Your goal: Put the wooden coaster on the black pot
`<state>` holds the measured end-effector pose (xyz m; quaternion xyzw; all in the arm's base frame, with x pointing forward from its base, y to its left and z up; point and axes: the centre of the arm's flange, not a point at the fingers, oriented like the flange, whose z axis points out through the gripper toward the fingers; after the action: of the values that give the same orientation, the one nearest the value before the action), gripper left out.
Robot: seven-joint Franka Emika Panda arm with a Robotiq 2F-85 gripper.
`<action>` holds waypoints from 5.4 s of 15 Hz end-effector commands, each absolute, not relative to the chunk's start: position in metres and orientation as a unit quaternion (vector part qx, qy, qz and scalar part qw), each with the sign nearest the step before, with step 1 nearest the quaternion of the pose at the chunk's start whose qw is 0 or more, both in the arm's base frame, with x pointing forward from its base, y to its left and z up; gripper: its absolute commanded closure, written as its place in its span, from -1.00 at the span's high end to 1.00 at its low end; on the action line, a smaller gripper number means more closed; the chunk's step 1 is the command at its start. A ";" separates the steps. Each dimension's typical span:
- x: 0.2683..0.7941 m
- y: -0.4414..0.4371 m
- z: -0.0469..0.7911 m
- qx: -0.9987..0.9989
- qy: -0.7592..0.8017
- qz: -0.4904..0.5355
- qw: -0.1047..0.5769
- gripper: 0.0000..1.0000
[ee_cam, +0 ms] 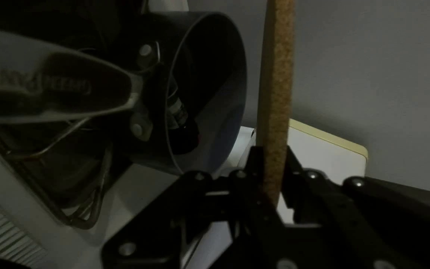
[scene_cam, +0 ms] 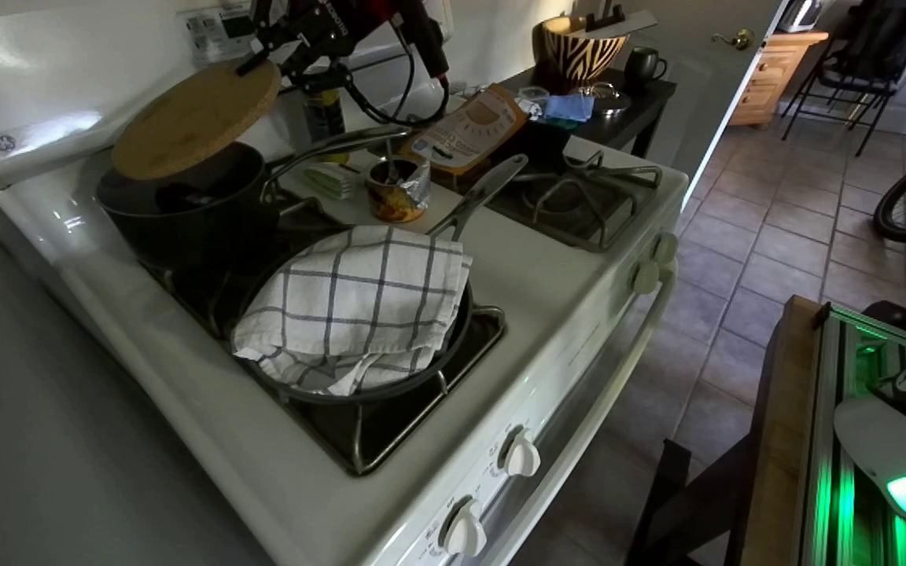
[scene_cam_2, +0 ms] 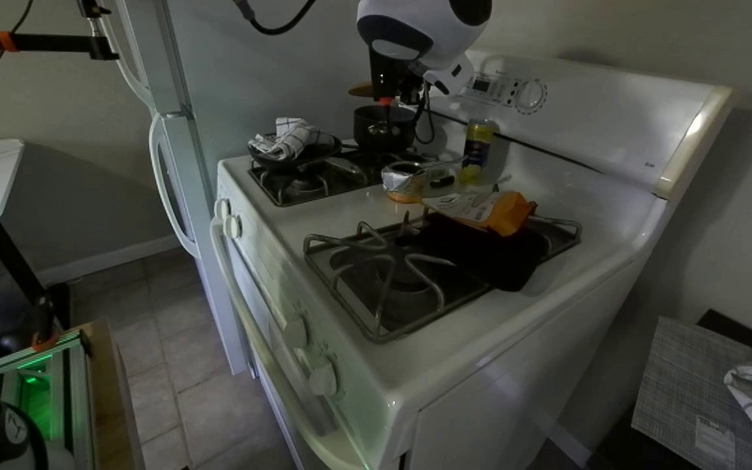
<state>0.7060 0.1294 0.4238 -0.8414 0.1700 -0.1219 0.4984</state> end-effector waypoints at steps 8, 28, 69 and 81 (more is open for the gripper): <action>0.737 0.144 0.384 -0.835 0.162 -0.073 0.521 -0.92; 0.756 0.145 0.379 -0.868 0.237 -0.095 0.425 1.00; 0.778 0.200 0.427 -0.975 0.048 -0.068 0.207 1.00; 0.790 0.216 0.407 -0.968 -0.020 -0.066 0.242 1.00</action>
<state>0.7743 0.2035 0.4041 -0.9706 0.0046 -0.0742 0.2288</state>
